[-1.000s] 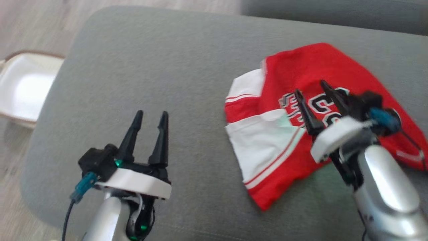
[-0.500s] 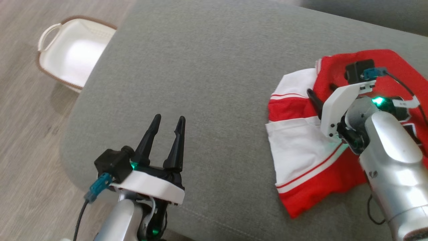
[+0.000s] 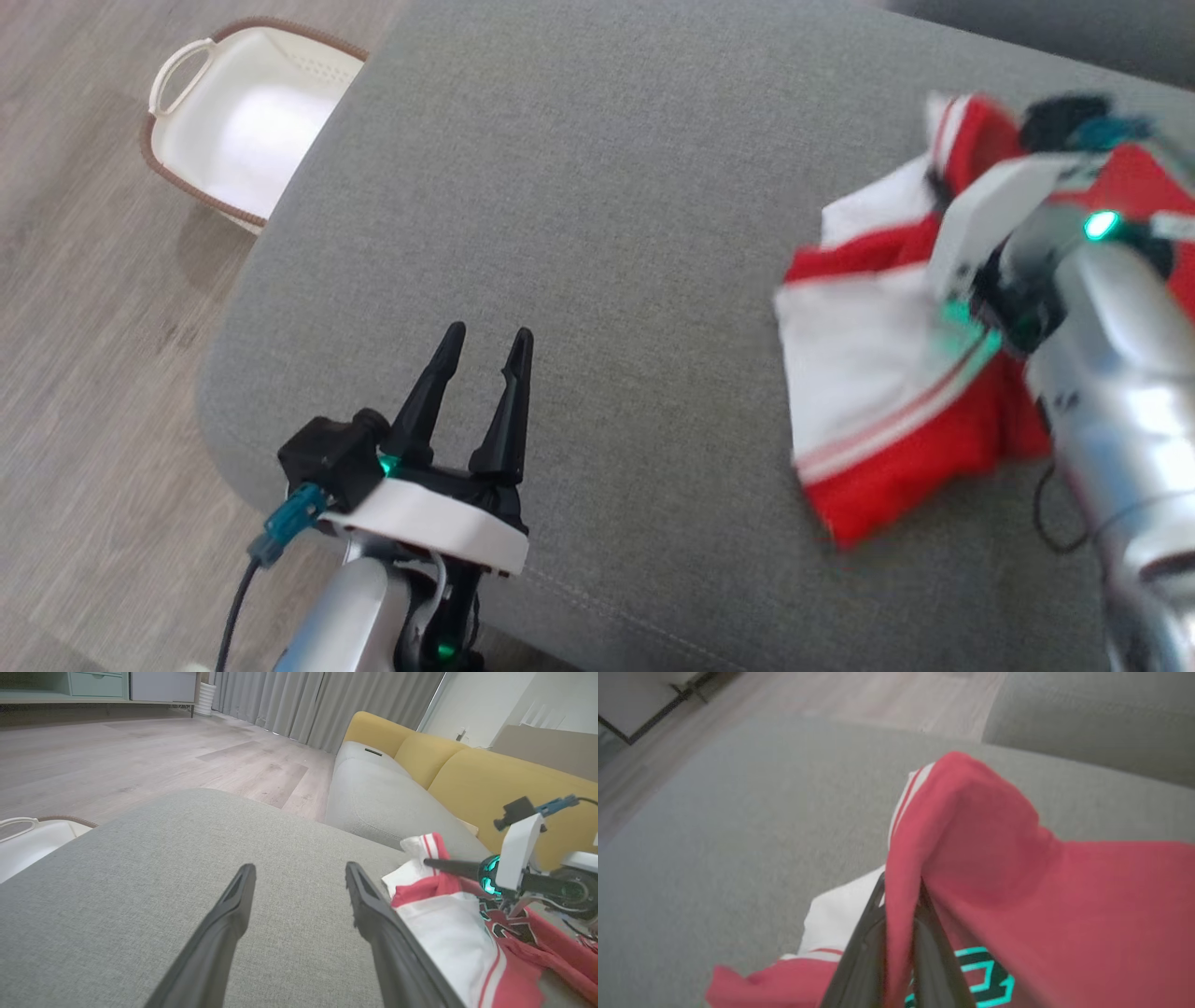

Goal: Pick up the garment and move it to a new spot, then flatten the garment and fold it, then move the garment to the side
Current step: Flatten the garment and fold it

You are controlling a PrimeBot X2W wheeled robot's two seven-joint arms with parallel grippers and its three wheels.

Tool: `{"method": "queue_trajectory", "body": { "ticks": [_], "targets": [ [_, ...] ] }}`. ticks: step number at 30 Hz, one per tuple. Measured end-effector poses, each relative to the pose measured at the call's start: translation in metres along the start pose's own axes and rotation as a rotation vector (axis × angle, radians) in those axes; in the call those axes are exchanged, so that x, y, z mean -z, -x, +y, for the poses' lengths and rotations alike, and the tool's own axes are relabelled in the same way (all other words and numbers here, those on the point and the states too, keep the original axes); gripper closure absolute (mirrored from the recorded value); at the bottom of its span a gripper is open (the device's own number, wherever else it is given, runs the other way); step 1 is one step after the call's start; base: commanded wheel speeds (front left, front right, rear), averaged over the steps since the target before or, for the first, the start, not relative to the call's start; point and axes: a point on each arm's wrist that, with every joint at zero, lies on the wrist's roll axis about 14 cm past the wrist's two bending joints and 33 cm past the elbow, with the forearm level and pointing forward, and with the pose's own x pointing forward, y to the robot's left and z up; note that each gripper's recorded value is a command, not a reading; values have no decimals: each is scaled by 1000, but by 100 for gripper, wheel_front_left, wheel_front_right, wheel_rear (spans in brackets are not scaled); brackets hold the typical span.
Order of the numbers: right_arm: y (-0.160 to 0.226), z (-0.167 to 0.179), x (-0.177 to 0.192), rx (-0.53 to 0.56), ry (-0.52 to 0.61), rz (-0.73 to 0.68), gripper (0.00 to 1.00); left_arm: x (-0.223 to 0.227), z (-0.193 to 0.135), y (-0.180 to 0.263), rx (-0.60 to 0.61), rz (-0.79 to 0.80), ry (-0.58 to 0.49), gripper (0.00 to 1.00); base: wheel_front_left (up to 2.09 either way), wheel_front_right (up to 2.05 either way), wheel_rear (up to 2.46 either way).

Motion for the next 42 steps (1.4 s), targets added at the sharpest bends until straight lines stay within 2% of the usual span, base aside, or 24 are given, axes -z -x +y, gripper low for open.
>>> {"method": "queue_trajectory", "body": {
  "ticks": [4, 7, 8, 9, 11, 15, 21, 25, 32, 36, 42],
  "targets": [
    [-1, -18, -46, 45, -28, -150, 100, 0, 2, -2, -8, 1, -6, 0, 0, 0, 0],
    [-1, -27, -56, 76, -23, -166, 100, -3, 2, -5, -7, -8, -3, 0, 0, 0, 0],
    [-2, -29, -53, 83, -13, -151, 76, -4, 2, -5, -7, -9, -4, 0, 0, 0, 0],
    [-3, -31, -46, 91, -3, -129, 0, -4, 2, -5, -7, -9, -4, 0, 0, 0, 0],
    [-3, -34, -35, 104, -1, -104, 0, -4, 1, -5, -6, -10, -3, 0, 0, 0, 0],
    [2, -33, -37, 110, 1, -137, 0, -6, 0, -6, 1, -17, 0, 0, 0, 0, 0],
    [23, -31, -46, 119, 36, -254, 0, -11, -2, -17, 21, -40, -16, 0, 0, 0, 0],
    [46, -37, -34, 136, 46, -319, 0, -17, -10, -28, 63, -64, -29, 0, 0, 0, 0],
    [99, -66, -25, 205, 52, -476, 0, -26, -32, -51, 144, -105, -29, 0, 0, 0, 0],
    [147, -101, -18, 305, 31, -575, 0, -28, -52, -64, 203, -118, -20, 0, 0, 0, 0],
    [213, -131, 36, 469, -54, -628, 0, -23, -79, -78, 278, -114, 0, 0, 0, 0, 0]
  ]
}}
